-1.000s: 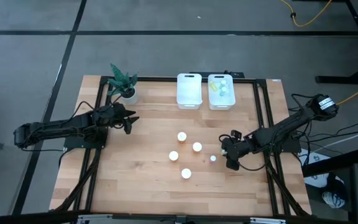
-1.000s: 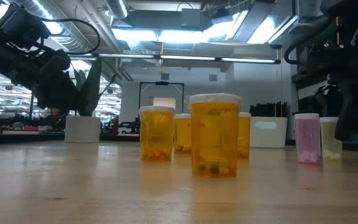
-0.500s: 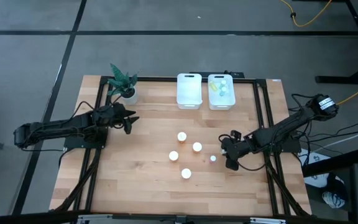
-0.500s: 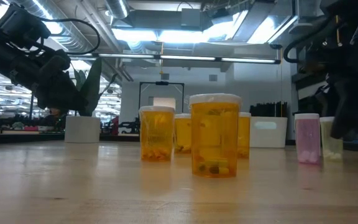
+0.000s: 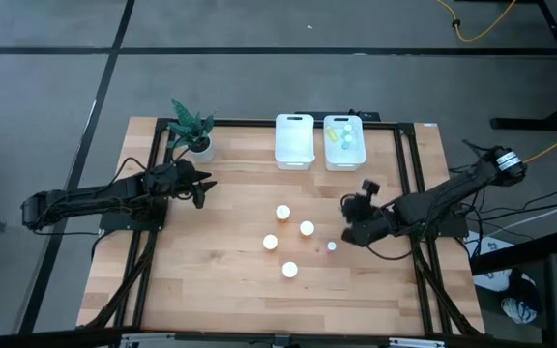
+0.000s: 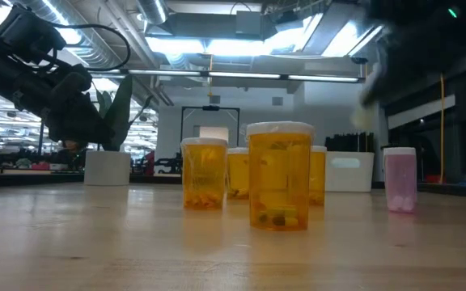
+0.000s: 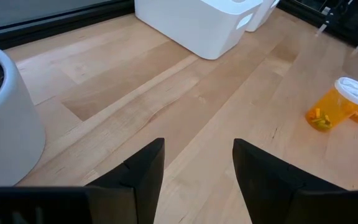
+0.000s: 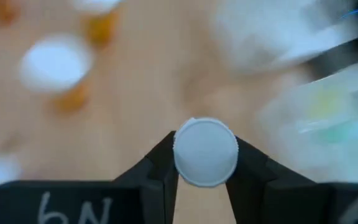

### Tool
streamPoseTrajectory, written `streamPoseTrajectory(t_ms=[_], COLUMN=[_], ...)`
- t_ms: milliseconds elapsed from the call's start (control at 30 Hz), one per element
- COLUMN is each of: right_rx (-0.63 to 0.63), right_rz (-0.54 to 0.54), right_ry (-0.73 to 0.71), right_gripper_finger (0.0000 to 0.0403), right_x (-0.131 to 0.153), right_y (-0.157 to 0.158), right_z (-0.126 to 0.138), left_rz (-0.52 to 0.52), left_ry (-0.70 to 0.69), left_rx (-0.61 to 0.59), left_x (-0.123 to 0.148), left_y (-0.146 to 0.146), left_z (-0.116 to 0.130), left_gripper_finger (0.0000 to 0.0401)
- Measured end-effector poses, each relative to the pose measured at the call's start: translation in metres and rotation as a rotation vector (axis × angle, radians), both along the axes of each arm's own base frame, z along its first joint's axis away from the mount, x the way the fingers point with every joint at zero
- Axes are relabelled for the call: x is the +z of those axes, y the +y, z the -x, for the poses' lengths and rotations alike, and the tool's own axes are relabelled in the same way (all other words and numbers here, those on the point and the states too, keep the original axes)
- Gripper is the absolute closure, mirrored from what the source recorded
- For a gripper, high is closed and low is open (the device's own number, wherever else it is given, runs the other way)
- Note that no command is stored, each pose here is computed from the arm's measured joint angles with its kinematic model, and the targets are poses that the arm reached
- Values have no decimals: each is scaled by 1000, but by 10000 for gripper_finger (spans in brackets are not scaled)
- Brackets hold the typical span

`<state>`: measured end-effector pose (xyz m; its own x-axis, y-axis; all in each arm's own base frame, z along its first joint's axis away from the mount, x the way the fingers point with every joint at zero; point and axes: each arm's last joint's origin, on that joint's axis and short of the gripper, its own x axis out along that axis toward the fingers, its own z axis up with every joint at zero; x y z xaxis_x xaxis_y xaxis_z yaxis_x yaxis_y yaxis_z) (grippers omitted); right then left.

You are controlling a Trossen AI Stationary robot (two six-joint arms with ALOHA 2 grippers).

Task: Pick and place medicine bottles into bin by pill shape (circle, oval)
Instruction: Put the small yellow pill bottle into the right white bin

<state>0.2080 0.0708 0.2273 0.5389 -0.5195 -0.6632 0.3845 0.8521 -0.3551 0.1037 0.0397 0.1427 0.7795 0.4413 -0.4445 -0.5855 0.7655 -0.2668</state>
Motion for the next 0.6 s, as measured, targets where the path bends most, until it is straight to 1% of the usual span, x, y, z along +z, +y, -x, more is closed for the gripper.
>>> streamPoseTrajectory(t_ms=[67, 167, 233, 300, 333, 367, 467, 500, 600], right_rx=[-68, -232, -310, -371, -400, -429, -486, -500, -517], right_rz=[124, 287, 354, 368, 351, 310, 107, 56, -32], right_ry=[-37, -138, -146, -117, -97, -79, -19, -5, 0], right_gripper_finger=[299, 299, 299, 299, 299, 299, 299, 299, 299], right_x=[22, 53, 65, 70, 70, 69, 60, 56, 45], right_y=[-7, -25, -40, -58, -68, -79, -112, -123, -151], right_z=[-4, -11, -14, -17, -17, -18, -16, -15, -12], left_rz=[0, 0, 0, 0, 0, 0, 0, 0, 0], left_ry=[0, 0, 1, 0, 0, 0, 0, 0, 0], left_rx=[0, 0, 0, 0, 0, 0, 0, 0, 0], left_x=[0, 0, 0, 0, 0, 0, 0, 0, 0], left_y=[0, 0, 0, 0, 0, 0, 0, 0, 0], left_z=[0, 0, 0, 0, 0, 0, 0, 0, 0], left_gripper_finger=[219, 219, 219, 219, 219, 219, 219, 219, 219])
